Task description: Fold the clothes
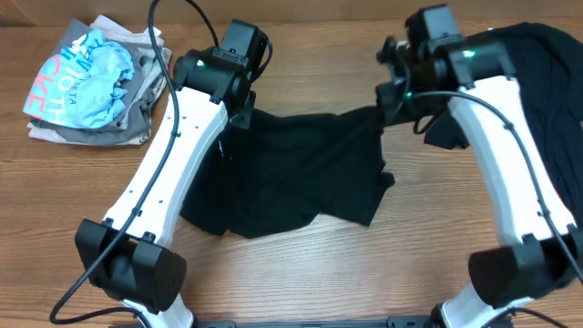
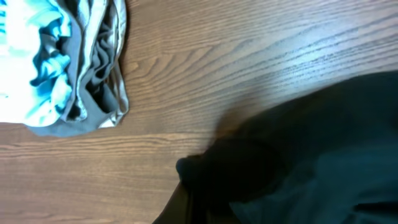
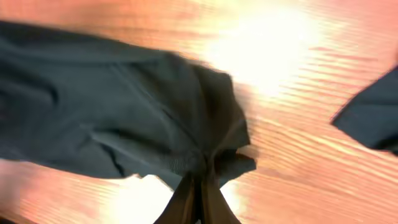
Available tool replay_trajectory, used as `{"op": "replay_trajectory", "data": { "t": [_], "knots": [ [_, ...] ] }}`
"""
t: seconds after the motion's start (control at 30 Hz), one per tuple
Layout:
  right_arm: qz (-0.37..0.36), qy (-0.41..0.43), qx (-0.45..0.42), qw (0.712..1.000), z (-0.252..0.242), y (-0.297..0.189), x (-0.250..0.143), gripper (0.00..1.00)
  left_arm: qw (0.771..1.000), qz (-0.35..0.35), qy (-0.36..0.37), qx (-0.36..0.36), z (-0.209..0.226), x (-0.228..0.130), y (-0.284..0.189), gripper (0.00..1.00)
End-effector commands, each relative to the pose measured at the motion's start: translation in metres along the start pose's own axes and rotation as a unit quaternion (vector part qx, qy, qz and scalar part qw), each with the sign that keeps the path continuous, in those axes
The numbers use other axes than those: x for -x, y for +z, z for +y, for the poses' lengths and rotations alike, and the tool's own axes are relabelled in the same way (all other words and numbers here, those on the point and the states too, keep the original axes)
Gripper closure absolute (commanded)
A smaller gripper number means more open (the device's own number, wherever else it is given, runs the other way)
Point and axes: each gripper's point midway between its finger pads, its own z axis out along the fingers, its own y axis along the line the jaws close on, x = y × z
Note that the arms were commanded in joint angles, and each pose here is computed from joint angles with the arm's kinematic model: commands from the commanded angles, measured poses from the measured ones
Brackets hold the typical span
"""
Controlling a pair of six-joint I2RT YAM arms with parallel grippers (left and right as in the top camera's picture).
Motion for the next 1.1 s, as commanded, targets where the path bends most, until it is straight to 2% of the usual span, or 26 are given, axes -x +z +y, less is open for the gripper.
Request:
{"op": "replay_trajectory", "data": {
  "t": [0.0,0.1,0.2,0.27,0.37,0.47,0.53,0.6,0.67,0.73,0.8,0.93,1.03,1.07],
  "knots": [
    [-0.108,0.029,-0.017,0.994,-0.005,-0.083,0.01,0.96,0.996,-0.087,-0.032,-0.003,0.031,0.021,-0.069,0.93],
    [-0.148,0.045,-0.029,0.988,-0.015,-0.121,0.0,0.96,0.99,-0.133,-0.051,-0.009,0.047,0.021,-0.111,0.83],
    [-0.158,0.067,-0.046,0.984,-0.03,-0.137,-0.011,0.96,0.985,-0.159,-0.061,-0.013,0.057,0.017,-0.133,0.78],
    [-0.154,0.083,-0.053,0.983,-0.04,-0.139,-0.016,0.96,0.984,-0.166,-0.064,-0.013,0.061,0.012,-0.142,0.73],
    [-0.149,0.109,-0.064,0.981,-0.059,-0.14,-0.021,0.96,0.985,-0.158,-0.06,-0.019,0.06,0.006,-0.142,0.72],
    [-0.146,0.113,-0.071,0.98,-0.066,-0.138,-0.022,0.96,0.991,-0.118,-0.037,-0.058,0.039,-0.004,-0.127,0.72],
    [-0.141,0.115,-0.074,0.98,-0.069,-0.134,-0.023,0.96,0.994,-0.071,-0.015,-0.077,0.025,-0.016,-0.111,0.69],
    [-0.136,0.116,-0.073,0.981,-0.07,-0.129,-0.023,0.96,0.991,-0.018,0.032,-0.131,-0.004,-0.026,-0.092,0.63],
    [-0.133,0.117,-0.073,0.982,-0.071,-0.127,-0.022,0.96,0.977,0.007,0.09,-0.195,-0.037,-0.029,-0.073,0.57],
    [-0.132,0.117,-0.073,0.982,-0.071,-0.126,-0.022,0.96,0.966,0.022,0.121,-0.228,-0.058,-0.031,-0.058,0.5],
    [-0.132,0.117,-0.073,0.982,-0.071,-0.126,-0.022,0.96,0.954,0.048,0.139,-0.261,-0.079,-0.034,-0.034,0.36],
    [-0.132,0.117,-0.073,0.982,-0.071,-0.126,-0.022,0.96,0.932,0.12,0.183,-0.289,-0.109,-0.051,0.014,0.32],
    [-0.132,0.117,-0.073,0.982,-0.071,-0.126,-0.022,0.96,0.92,0.131,0.214,-0.302,-0.124,-0.056,0.026,0.31],
    [-0.132,0.117,-0.073,0.982,-0.071,-0.126,-0.022,0.96,0.909,0.124,0.244,-0.316,-0.134,-0.058,0.024,0.29]
  ]
}}
